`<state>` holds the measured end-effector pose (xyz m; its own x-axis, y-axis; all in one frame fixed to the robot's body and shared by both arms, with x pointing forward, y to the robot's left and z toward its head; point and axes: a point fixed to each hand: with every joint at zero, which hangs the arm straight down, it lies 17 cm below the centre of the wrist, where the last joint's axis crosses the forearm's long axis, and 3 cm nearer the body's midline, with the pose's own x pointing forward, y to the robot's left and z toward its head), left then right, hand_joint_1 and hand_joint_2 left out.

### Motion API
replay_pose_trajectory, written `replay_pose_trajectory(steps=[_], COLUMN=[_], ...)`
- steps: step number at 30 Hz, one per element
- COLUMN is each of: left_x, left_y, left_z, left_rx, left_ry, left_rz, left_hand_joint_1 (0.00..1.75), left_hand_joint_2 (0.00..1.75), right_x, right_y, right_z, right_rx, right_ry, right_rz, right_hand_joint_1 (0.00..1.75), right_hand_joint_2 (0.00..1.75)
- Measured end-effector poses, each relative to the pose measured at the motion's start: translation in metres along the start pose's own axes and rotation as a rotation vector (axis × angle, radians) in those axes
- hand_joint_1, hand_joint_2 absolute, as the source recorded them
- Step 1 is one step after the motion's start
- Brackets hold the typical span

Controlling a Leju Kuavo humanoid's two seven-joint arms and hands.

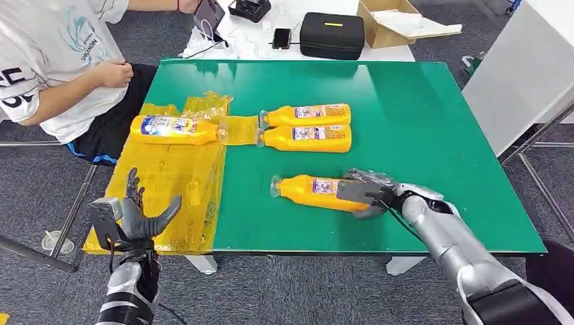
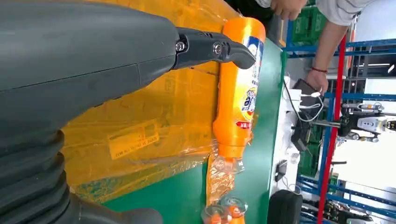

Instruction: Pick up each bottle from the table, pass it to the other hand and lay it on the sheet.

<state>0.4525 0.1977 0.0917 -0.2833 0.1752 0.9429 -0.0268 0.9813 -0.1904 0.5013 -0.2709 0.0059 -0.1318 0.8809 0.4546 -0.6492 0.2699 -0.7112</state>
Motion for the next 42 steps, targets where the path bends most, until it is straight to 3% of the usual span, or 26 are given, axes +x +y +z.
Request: replay_pose_trajectory(steps=[4,12,16,20,25,31,36,42], left_x=[-0.002,-0.004,-0.005,-0.007,-0.002,0.010,0.027,0.045], left_y=[0.000,-0.007,-0.018,-0.037,-0.049,-0.067,-0.086,-0.119], left_z=[0.001,0.003,0.006,0.013,0.017,0.020,0.024,0.034], left_rx=[0.001,-0.011,-0.042,-0.092,-0.124,-0.186,-0.257,-0.372], left_ry=[0.006,0.014,0.029,0.081,0.092,0.107,0.096,0.090], left_rz=[0.000,0.024,0.104,0.264,0.329,0.468,0.570,0.639], left_hand_joint_1=[0.00,0.00,0.00,0.00,0.00,0.00,0.00,0.00], left_hand_joint_2=[1.75,1.75,1.75,1.75,1.75,1.75,1.75,1.75], right_x=[-0.002,0.020,0.081,0.148,0.166,0.166,0.161,0.178], right_y=[-0.002,0.007,0.006,-0.025,-0.048,-0.060,-0.053,-0.020], right_z=[0.002,0.000,0.008,0.045,0.078,0.115,0.118,0.092], right_rx=[-0.015,-0.184,-0.424,-0.753,-0.939,-1.131,-1.146,-1.033], right_ry=[-0.009,-0.103,-0.296,-0.485,-0.535,-0.573,-0.574,-0.579], right_rz=[-0.021,-0.062,-0.098,-0.249,-0.364,-0.390,-0.487,-0.573], right_hand_joint_1=[1.75,1.75,1.75,1.75,1.75,1.75,1.75,1.75], right_hand_joint_2=[1.75,1.75,1.75,1.75,1.75,1.75,1.75,1.75])
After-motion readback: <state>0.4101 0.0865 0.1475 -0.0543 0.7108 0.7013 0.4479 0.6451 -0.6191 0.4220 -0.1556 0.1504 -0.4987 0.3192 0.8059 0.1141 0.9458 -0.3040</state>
